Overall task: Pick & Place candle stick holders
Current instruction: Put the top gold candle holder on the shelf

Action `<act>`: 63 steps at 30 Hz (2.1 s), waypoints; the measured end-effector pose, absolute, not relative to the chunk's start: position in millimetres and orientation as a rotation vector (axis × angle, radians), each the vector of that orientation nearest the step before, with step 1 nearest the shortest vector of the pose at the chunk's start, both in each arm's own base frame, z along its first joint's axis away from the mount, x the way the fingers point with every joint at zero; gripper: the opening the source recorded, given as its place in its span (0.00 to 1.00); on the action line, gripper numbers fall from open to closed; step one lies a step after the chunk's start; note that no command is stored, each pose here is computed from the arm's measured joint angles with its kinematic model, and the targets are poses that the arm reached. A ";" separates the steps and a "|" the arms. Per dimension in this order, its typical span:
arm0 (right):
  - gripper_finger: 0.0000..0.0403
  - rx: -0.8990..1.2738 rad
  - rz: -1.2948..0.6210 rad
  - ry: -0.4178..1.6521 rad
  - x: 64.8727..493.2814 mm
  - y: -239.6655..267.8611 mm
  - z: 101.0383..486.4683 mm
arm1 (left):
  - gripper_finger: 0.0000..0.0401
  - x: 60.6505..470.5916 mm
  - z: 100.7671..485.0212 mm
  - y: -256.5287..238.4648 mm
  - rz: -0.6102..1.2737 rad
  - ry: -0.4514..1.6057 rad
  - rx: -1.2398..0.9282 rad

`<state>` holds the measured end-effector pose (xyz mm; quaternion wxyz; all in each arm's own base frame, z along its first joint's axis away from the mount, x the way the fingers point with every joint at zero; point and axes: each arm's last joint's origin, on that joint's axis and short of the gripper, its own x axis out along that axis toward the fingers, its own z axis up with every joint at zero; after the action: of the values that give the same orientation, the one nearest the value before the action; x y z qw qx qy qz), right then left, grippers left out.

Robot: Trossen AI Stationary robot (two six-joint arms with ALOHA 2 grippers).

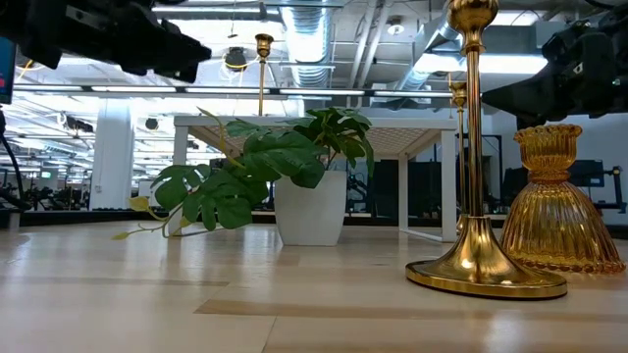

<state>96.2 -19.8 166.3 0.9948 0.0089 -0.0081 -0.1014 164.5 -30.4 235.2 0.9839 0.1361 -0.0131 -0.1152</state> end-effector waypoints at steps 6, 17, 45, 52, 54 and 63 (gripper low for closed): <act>0.00 0.087 -0.196 -0.018 96.2 -19.6 165.8 | 0.02 165.2 236.9 -32.8 -0.302 -0.059 0.270; 0.00 0.172 -0.135 -0.028 96.5 -17.9 166.3 | 0.02 174.0 228.4 -34.2 -0.308 -0.010 0.271; 0.24 0.293 0.005 0.093 105.7 -5.5 158.0 | 0.01 186.8 224.7 -36.9 -0.315 -0.041 0.237; 0.22 0.285 0.138 0.034 106.9 7.0 165.6 | 0.01 201.4 221.9 -48.8 -0.416 -0.155 0.228; 0.21 0.267 0.171 0.013 106.7 10.2 167.9 | 0.01 205.5 219.8 -52.0 -0.426 -0.183 0.227; 0.17 0.238 0.177 -0.010 105.6 18.5 169.9 | 0.01 230.3 219.4 -70.7 -0.480 -0.190 0.219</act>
<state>105.6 18.5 169.9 0.9890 0.1187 -0.0050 0.0880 230.3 -70.7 219.4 0.9609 0.1083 -0.0937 -0.2368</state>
